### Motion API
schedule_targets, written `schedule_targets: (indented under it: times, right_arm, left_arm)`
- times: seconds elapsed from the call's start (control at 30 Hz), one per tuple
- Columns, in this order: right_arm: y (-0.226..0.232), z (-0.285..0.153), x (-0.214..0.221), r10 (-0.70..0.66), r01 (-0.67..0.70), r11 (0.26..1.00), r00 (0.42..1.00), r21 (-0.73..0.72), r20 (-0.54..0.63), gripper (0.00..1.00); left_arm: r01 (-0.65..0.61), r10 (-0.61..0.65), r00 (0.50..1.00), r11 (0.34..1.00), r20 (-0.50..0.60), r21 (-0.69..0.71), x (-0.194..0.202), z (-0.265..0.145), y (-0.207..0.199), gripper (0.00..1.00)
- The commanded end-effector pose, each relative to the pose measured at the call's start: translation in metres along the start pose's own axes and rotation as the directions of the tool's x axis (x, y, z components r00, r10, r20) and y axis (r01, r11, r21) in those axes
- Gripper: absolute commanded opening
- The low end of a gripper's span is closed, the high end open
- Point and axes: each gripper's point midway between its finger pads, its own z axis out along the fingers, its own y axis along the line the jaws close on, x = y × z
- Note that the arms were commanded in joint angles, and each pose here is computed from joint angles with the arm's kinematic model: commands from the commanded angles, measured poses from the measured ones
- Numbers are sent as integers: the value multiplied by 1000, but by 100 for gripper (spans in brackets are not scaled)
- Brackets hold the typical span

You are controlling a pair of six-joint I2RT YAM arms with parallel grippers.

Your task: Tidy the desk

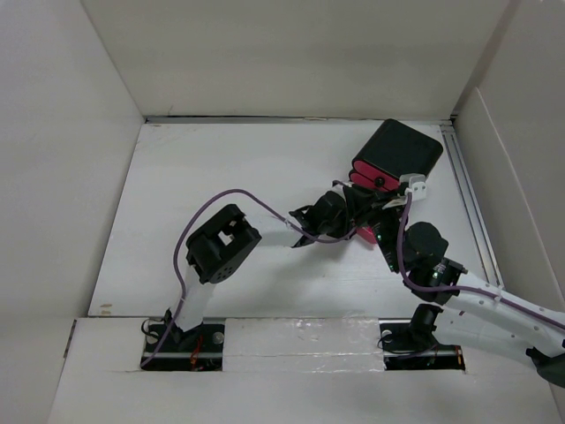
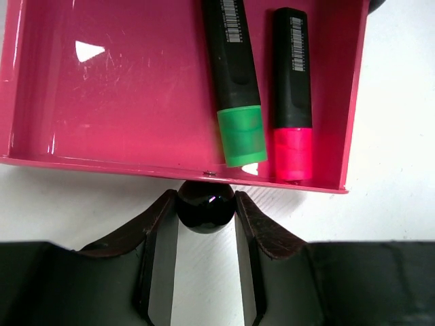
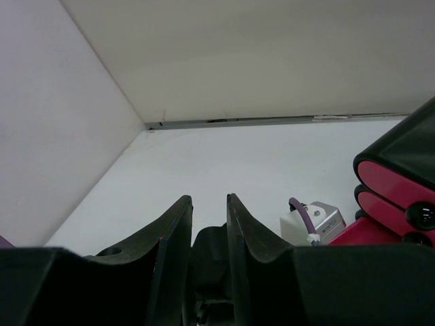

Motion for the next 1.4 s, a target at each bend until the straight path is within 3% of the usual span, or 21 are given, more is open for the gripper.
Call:
schedule_targets:
  times: [0.0,0.27,0.47,0.6,0.87,1.07,1.2,1.37]
  right_arm:
    - [7,2,-29,55,-54,998,996,-12,68,33]
    - [5,0,-32,61,-60,998,995,-9,79,33]
    - [5,-2,-34,66,-65,998,994,-16,83,33]
    - [6,-3,-36,70,-69,997,994,-23,85,33]
    - [5,-2,-34,68,-66,998,994,-18,82,33]
    - [3,-3,-36,69,-68,998,994,-12,90,32]
    - [4,-2,-35,68,-67,998,994,-14,86,32]
    - [6,-1,-33,65,-64,998,995,-20,80,33]
  left_arm:
    - [-12,4,993,997,117,76,-49,-1,-29,12]
    - [-25,13,988,997,156,73,-71,17,-38,12]
    - [-4,-7,988,998,152,68,-82,47,-38,18]
    - [55,-69,981,995,184,81,-103,59,-37,23]
    - [155,-169,971,984,170,94,-105,85,-35,27]
    - [219,-237,947,970,218,102,-120,83,-38,30]
    - [291,-308,908,951,286,99,-118,70,-25,48]
    - [326,-335,870,941,363,90,-124,60,-25,52]
